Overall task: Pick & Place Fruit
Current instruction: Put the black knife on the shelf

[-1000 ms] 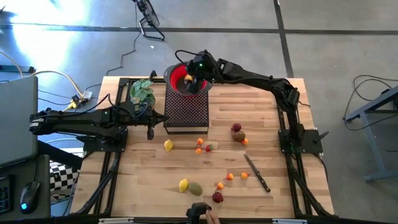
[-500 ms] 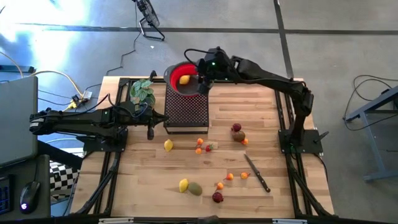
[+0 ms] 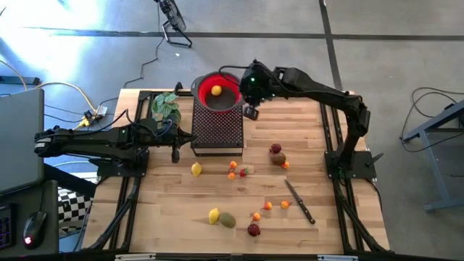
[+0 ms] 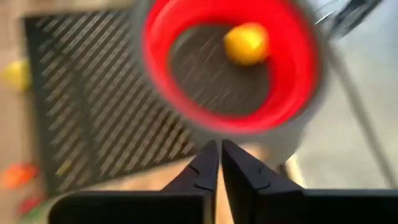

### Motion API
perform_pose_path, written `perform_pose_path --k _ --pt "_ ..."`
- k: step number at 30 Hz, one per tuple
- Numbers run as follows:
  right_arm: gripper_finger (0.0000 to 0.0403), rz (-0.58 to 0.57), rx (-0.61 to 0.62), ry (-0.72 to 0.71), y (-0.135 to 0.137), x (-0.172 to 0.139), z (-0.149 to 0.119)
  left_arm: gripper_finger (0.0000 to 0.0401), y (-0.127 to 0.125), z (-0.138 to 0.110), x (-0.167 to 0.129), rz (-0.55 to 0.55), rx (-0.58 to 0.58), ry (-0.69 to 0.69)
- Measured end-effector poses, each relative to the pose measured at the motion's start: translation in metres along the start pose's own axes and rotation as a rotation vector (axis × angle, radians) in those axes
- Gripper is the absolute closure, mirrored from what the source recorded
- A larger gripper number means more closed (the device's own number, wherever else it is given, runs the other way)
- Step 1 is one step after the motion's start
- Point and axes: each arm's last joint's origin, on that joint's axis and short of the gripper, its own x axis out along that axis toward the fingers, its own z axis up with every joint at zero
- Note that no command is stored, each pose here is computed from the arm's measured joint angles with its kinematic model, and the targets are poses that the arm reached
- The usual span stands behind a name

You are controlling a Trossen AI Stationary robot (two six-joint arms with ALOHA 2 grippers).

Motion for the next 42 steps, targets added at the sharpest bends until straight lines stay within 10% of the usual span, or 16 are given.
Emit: perform_pose_path --k 42 --pt "0.04 0.002 0.582 0.075 0.096 -0.028 -0.19 0.0401 0.0 0.0 0.0 -0.004 -0.001 0.0"
